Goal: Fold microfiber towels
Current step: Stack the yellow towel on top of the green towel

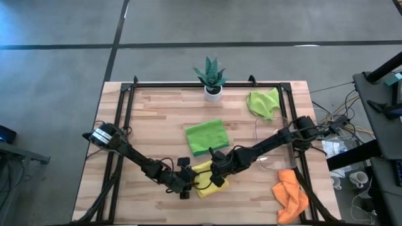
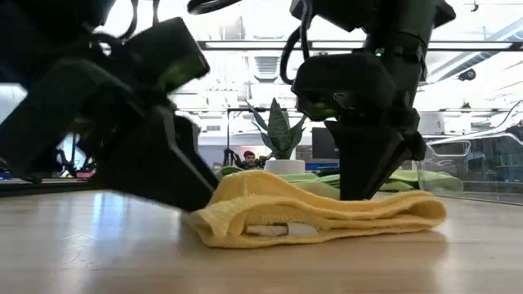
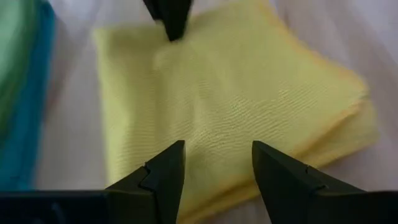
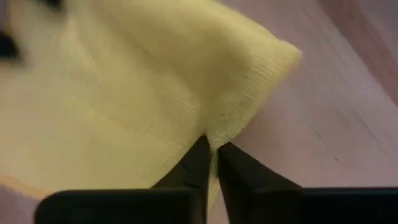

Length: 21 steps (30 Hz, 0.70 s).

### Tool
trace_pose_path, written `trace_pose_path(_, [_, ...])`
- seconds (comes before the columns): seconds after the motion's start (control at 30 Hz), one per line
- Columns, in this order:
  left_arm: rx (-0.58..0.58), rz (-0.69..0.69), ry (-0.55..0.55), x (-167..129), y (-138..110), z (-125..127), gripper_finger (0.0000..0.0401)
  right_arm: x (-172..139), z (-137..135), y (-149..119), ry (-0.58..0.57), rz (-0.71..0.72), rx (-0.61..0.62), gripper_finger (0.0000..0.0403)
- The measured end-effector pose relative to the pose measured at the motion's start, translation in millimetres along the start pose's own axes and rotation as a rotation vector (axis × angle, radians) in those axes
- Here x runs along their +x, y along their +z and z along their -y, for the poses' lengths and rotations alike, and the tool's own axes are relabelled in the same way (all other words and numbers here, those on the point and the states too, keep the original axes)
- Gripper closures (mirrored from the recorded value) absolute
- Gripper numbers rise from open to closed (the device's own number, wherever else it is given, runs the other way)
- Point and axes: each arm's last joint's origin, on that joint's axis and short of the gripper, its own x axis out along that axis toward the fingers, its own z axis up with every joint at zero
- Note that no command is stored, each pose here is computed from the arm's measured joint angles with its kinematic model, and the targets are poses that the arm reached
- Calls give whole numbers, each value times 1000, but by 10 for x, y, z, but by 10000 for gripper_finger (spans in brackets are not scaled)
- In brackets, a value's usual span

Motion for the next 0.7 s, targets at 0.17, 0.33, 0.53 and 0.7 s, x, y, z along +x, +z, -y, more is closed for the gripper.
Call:
trace_pose_path(0.17, [20, 11, 38, -295, 239, -78, 230, -246, -51, 90, -115, -74, -271, 392])
trace_pose_path(0.33, [52, 22, 176, -574, 388, -217, 230, -555, -104, 207, -283, -73, -725, 393])
trace_pose_path(0.53, [78, 56, 338, -783, 486, -346, 230, -724, -91, 371, -508, -72, -1312, 393])
trace_pose_path(0.7, [81, 60, 370, -804, 474, -373, 230, -797, -21, 579, -662, -92, -1533, 394])
